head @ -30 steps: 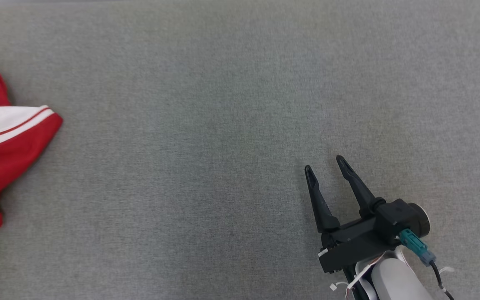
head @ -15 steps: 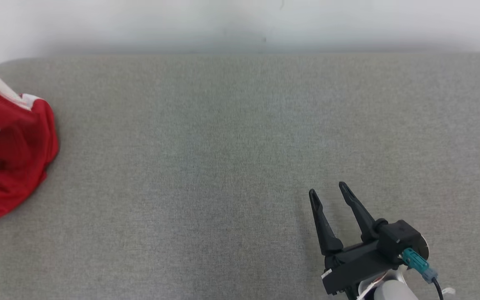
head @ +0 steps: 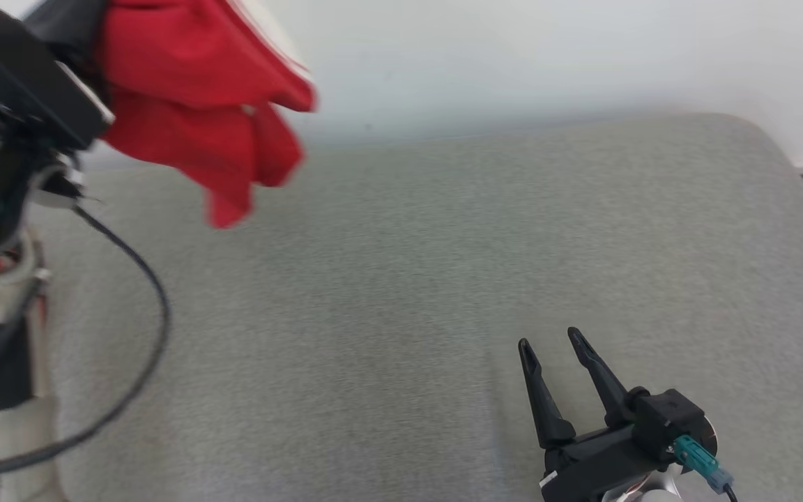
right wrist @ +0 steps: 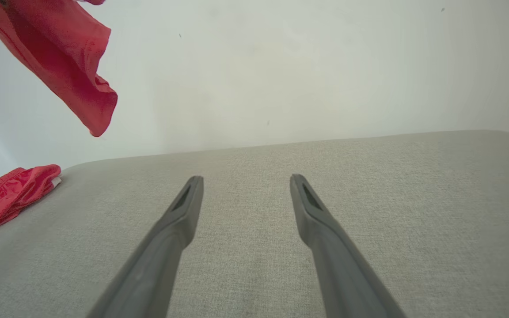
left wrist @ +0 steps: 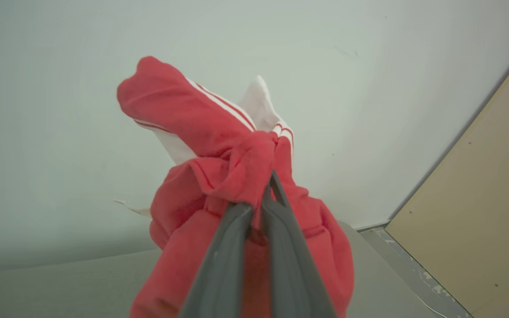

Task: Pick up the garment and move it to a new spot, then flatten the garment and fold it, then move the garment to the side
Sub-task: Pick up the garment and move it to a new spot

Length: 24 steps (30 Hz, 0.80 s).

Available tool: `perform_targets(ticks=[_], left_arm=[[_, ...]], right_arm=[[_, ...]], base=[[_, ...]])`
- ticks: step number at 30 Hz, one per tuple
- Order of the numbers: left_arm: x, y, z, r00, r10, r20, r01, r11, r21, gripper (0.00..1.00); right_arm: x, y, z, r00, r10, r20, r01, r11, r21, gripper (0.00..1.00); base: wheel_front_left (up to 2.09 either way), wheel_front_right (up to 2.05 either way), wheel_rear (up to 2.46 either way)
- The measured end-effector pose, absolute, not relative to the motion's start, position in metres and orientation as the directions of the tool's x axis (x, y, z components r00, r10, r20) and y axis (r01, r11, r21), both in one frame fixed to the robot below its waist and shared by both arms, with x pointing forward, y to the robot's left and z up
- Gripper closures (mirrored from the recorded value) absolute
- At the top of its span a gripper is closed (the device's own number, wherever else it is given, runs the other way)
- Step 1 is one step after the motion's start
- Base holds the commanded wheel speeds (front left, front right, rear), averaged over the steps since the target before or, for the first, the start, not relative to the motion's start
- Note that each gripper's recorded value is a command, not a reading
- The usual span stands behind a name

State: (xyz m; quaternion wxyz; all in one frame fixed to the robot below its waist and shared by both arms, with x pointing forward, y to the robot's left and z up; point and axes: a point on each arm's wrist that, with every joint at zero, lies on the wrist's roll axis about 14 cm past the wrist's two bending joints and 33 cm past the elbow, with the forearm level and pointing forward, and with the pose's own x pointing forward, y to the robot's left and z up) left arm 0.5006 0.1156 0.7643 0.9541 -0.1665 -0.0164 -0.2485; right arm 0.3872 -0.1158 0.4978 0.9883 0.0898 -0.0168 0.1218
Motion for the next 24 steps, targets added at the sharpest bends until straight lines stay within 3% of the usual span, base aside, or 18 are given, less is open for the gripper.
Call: perform_targets(ticks=[5, 10, 17, 22, 23, 24], left_arm=[[0.491, 0.034, 0.736, 0.765, -0.639, 0.078, 0.621, 0.701, -0.351, 1.00], [0.489, -0.020, 0.675, 0.691, -0.723, -0.021, 0.639, 0.624, -0.449, 1.00], [0.476, -0.064, 0.530, 0.599, -0.737, -0.313, 0.560, 0.665, -0.494, 1.00], [0.464, -0.079, 0.467, 0.579, -0.721, -0.381, 0.549, 0.690, -0.471, 1.00], [0.465, -0.081, 0.463, 0.588, -0.720, -0.369, 0.559, 0.691, -0.458, 0.75], [0.465, -0.083, 0.460, 0.596, -0.721, -0.353, 0.569, 0.689, -0.449, 0.22]], right_arm=[[0.377, -0.146, 0.503, 0.986, 0.150, 0.068, -0.159, 0.973, 0.168, 0.00], [0.364, -0.177, 0.503, 0.996, 0.055, 0.065, -0.065, 0.983, 0.170, 0.00], [0.344, -0.213, 0.493, 0.997, -0.067, 0.026, 0.062, 0.984, 0.169, 0.00], [0.337, -0.229, 0.486, 0.993, -0.122, 0.001, 0.120, 0.980, 0.158, 0.00], [0.336, -0.231, 0.485, 0.992, -0.128, -0.005, 0.127, 0.980, 0.154, 0.00], [0.336, -0.232, 0.483, 0.992, -0.129, -0.010, 0.129, 0.980, 0.149, 0.00]], base=[[0.00, 0.00, 0.00], [0.00, 0.00, 0.00], [0.00, 0.00, 0.00], [0.00, 0.00, 0.00], [0.00, 0.00, 0.00], [0.00, 0.00, 0.00]])
